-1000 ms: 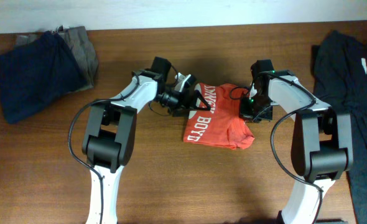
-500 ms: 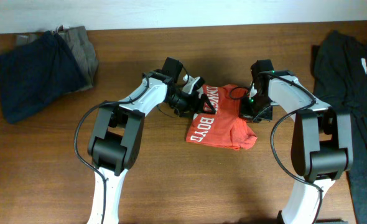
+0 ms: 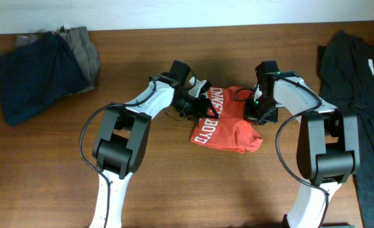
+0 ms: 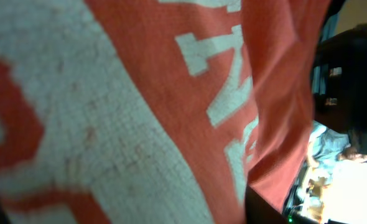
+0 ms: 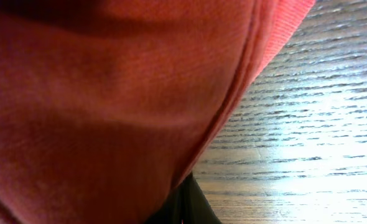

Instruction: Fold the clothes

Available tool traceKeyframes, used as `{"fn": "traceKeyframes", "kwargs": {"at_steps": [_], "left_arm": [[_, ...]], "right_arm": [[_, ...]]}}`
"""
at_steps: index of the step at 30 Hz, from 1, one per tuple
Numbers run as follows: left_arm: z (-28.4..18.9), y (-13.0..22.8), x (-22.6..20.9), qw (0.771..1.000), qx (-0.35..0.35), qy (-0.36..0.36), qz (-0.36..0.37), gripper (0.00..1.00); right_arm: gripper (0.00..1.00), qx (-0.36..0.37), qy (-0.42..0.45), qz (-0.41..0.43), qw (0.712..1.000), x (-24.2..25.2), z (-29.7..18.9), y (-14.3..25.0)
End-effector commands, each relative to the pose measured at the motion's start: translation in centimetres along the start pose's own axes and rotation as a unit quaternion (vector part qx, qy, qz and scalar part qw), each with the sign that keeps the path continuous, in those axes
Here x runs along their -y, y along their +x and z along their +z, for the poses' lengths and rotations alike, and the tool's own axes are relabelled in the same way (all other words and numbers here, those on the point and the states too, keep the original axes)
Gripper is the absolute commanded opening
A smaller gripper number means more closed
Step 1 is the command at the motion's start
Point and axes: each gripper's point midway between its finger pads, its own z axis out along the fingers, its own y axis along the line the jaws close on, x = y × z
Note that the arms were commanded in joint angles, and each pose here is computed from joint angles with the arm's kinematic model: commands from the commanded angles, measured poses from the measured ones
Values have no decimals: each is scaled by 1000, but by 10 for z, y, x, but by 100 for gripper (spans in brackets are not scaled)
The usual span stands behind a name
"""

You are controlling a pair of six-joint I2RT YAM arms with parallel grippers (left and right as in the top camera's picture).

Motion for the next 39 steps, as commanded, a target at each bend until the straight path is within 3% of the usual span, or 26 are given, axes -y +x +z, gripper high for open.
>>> {"fn": "traceKeyframes", "kwargs": {"at_steps": [1, 3, 4, 10, 15, 24, 29, 39], "left_arm": [[34, 26, -36, 998, -37, -53, -27, 21], [35, 26, -36, 998, -37, -53, -27, 2], [35, 26, -36, 998, -37, -52, -27, 0], [27, 16, -36, 997, -26, -60, -27, 0], [-4, -19, -43, 992, 9, -129, 4, 0], [-82, -96, -55, 965, 113, -221, 88, 0], [-133, -119, -90, 941, 158, -279, 105, 0], [-237, -147, -135, 911, 246, -316, 103, 0]], "right_arm": [[4, -23, 0, 5, 1000, 0, 10, 8], [4, -25, 1, 5, 1000, 0, 10, 9], [4, -25, 1, 5, 1000, 0, 10, 9], [4, -32, 2, 26, 999, 15, 8, 9], [4, -49, 1, 78, 996, 52, 1, 11], [4, -82, -12, 72, 994, 72, -6, 25], [4, -87, -11, 71, 994, 73, -6, 27], [4, -105, -10, 63, 992, 73, -8, 36]]}}
